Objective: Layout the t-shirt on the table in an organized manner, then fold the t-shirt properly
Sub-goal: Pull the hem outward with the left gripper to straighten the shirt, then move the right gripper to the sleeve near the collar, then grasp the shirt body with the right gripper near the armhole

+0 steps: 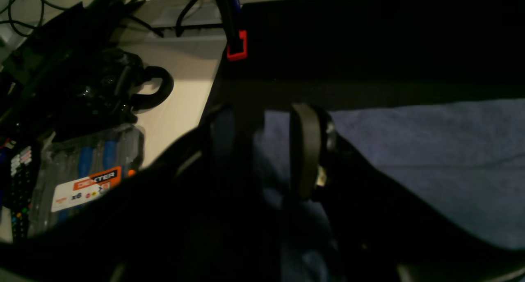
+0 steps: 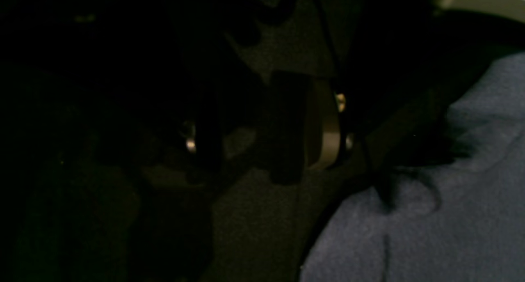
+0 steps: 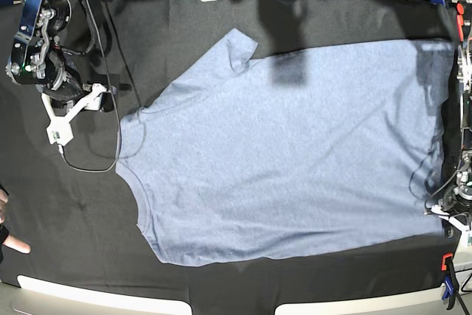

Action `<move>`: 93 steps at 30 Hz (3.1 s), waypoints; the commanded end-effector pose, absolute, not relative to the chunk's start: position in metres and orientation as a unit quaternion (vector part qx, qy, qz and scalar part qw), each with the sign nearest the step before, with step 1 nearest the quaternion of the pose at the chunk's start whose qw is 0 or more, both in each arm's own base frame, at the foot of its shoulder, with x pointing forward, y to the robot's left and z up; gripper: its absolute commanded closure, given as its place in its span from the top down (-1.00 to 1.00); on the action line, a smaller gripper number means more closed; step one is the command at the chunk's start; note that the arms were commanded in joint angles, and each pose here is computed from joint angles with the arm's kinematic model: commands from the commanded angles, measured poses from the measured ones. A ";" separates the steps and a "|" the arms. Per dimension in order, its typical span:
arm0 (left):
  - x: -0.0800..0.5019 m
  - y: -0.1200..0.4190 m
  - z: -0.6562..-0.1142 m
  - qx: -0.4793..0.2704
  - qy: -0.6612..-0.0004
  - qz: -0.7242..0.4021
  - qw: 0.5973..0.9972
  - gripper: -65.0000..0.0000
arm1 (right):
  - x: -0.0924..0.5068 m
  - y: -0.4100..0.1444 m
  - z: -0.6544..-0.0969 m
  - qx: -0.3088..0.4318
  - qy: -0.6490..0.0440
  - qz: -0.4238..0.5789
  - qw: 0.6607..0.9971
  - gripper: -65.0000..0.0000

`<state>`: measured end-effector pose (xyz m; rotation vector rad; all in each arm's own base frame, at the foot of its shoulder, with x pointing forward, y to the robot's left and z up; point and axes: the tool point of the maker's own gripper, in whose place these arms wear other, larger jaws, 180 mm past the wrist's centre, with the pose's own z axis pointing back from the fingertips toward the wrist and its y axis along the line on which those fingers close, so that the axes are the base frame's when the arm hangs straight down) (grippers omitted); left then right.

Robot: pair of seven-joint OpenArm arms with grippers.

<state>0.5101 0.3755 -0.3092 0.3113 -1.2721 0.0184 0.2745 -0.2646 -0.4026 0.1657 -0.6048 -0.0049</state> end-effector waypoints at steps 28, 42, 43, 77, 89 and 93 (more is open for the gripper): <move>0.373 0.331 -0.303 0.044 -0.610 0.028 0.790 -0.38 | 0.229 -0.192 -0.338 0.141 -0.389 0.081 0.907 -0.03; 0.333 0.308 -0.333 0.023 -0.592 0.046 0.804 -0.38 | 0.192 -0.088 -0.402 0.057 -0.275 0.350 0.894 -0.03; 0.333 0.308 -0.333 0.023 -0.592 0.046 0.804 -0.38 | 0.190 -0.086 -0.405 0.041 -0.272 0.371 0.887 -0.03; 0.333 0.308 -0.333 0.023 -0.592 0.047 0.805 -0.38 | 0.293 -0.073 -0.344 -0.105 -0.407 0.436 0.796 -1.00; 0.332 0.309 -0.334 0.036 -0.588 0.034 0.807 -0.38 | 0.407 -0.029 -0.330 -0.019 -0.461 0.355 0.813 -1.00; 0.332 0.309 -0.335 0.035 -0.588 0.034 0.807 -0.38 | 0.435 -0.010 -0.327 -0.010 -0.453 0.346 0.822 -0.36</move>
